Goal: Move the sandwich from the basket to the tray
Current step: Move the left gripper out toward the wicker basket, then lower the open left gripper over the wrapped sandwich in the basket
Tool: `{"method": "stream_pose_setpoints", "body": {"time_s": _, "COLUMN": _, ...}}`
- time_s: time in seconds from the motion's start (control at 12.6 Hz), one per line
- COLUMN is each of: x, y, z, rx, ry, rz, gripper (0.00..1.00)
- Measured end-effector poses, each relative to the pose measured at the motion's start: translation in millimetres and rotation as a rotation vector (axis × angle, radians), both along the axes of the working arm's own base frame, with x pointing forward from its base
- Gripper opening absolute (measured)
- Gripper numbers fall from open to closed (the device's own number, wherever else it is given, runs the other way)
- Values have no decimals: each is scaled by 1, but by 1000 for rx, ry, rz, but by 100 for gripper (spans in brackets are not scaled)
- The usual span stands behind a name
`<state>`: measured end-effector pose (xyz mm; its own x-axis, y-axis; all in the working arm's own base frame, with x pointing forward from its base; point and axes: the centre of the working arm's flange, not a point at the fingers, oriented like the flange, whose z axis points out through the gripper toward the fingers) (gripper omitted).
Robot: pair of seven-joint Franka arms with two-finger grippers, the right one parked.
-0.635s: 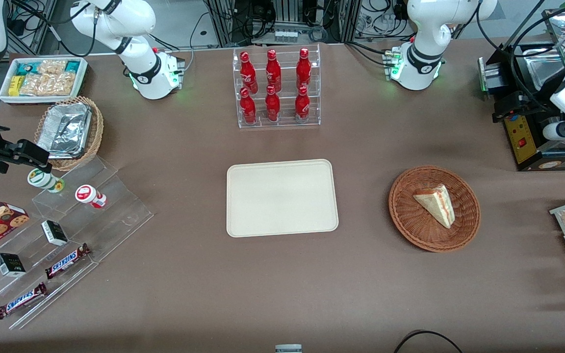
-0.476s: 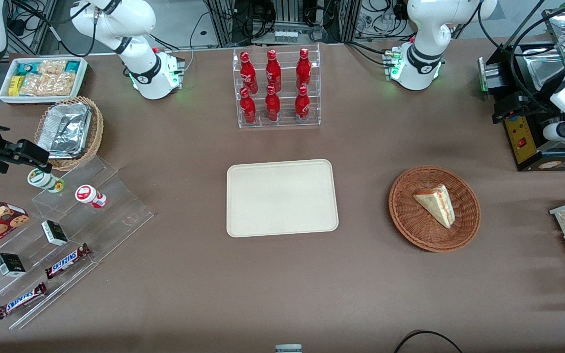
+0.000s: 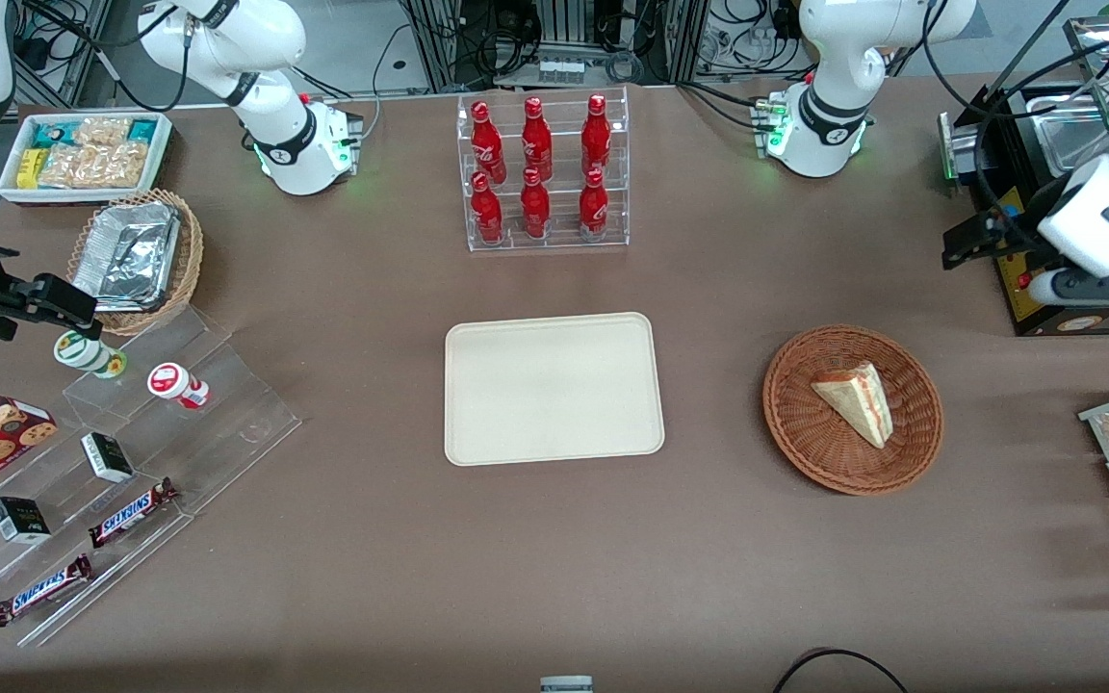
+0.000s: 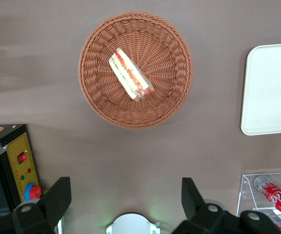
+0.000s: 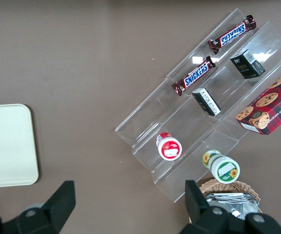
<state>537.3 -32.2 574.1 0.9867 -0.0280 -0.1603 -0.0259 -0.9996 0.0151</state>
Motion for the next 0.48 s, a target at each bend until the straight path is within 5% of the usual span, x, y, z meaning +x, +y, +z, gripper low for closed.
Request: {"method": "stream_pose_setpoints", "body": {"time_s": 0.48, "x": 6, "y": 1, "z": -93, "rx": 0, "ry": -51, "rz": 5, "gripper": 100}}
